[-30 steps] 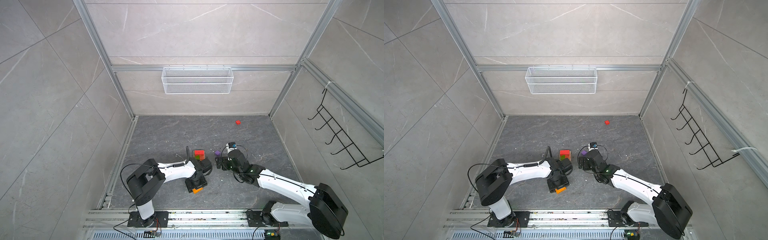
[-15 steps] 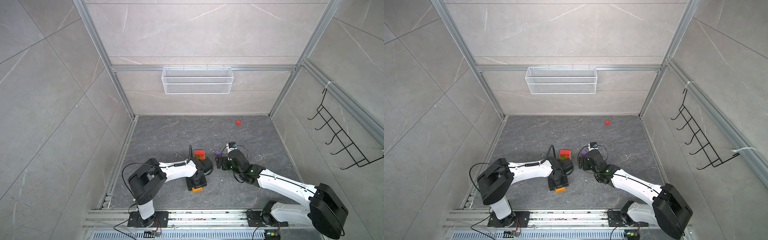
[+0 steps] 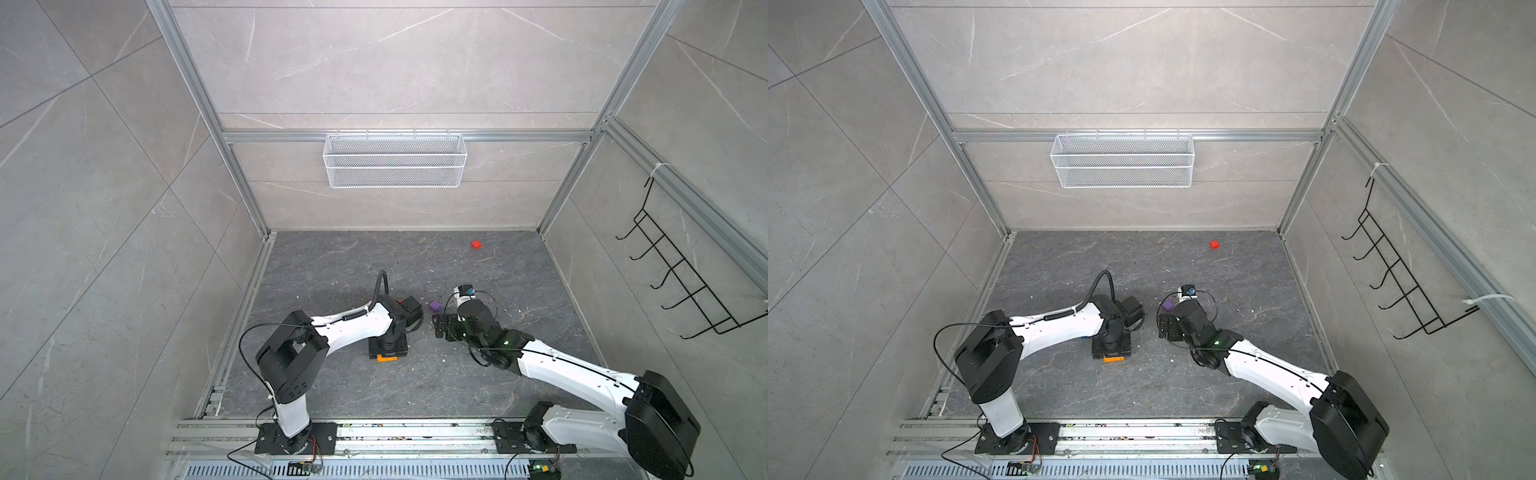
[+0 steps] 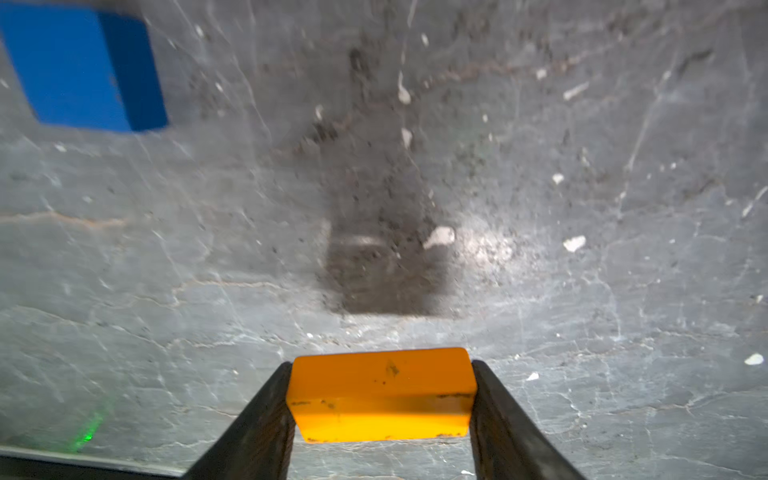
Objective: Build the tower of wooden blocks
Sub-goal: 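Lift the yellow-orange bar and carry it above the stack with the left gripper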
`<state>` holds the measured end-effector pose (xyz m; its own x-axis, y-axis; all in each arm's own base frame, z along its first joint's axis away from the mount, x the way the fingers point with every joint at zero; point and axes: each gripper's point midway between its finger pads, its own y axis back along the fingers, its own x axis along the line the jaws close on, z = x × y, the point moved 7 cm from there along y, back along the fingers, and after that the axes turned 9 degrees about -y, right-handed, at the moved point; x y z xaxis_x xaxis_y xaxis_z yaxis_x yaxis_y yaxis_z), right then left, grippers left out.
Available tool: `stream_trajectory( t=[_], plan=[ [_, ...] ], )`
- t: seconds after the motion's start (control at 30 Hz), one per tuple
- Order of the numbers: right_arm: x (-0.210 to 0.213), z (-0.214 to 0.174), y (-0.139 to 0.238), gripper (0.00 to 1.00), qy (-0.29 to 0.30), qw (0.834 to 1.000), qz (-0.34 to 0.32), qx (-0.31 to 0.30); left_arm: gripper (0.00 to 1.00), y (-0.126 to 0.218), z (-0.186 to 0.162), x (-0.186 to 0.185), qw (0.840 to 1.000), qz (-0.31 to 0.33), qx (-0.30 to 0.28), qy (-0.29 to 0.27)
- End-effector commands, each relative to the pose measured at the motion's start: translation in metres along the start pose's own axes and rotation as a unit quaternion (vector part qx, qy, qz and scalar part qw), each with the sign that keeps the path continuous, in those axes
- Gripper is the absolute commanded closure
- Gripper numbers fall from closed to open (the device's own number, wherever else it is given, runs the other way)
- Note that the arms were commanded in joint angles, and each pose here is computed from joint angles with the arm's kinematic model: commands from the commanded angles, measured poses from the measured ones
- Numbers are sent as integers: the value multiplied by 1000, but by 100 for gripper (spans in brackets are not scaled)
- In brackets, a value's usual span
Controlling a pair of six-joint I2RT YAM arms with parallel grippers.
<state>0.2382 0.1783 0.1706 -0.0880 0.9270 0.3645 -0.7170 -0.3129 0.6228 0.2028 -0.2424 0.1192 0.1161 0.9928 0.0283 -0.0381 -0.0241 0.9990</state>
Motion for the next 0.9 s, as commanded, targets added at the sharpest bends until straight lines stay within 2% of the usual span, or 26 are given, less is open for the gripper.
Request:
stream_trajectory(
  t=[0.0, 0.2, 0.37, 0.63, 0.87],
  plan=[
    [-3, 0, 7, 7, 12, 1000, -10, -3, 47, 23, 14, 5, 999, -17, -19, -40],
    [1, 0, 8, 7, 25, 1000, 2, 10, 48, 37, 41, 15, 998, -21, -33, -51],
    [6, -4, 4, 2, 41, 998, 22, 29, 48, 51, 62, 18, 997, -38, -42, -57],
    [9, -4, 0, 1, 43, 998, 13, 49, 45, 70, 96, 11, 994, -56, -66, -66],
    [10, -8, 2, 1, 44, 997, 28, 57, 45, 73, 115, -2, 992, -67, -67, -82]
  ],
)
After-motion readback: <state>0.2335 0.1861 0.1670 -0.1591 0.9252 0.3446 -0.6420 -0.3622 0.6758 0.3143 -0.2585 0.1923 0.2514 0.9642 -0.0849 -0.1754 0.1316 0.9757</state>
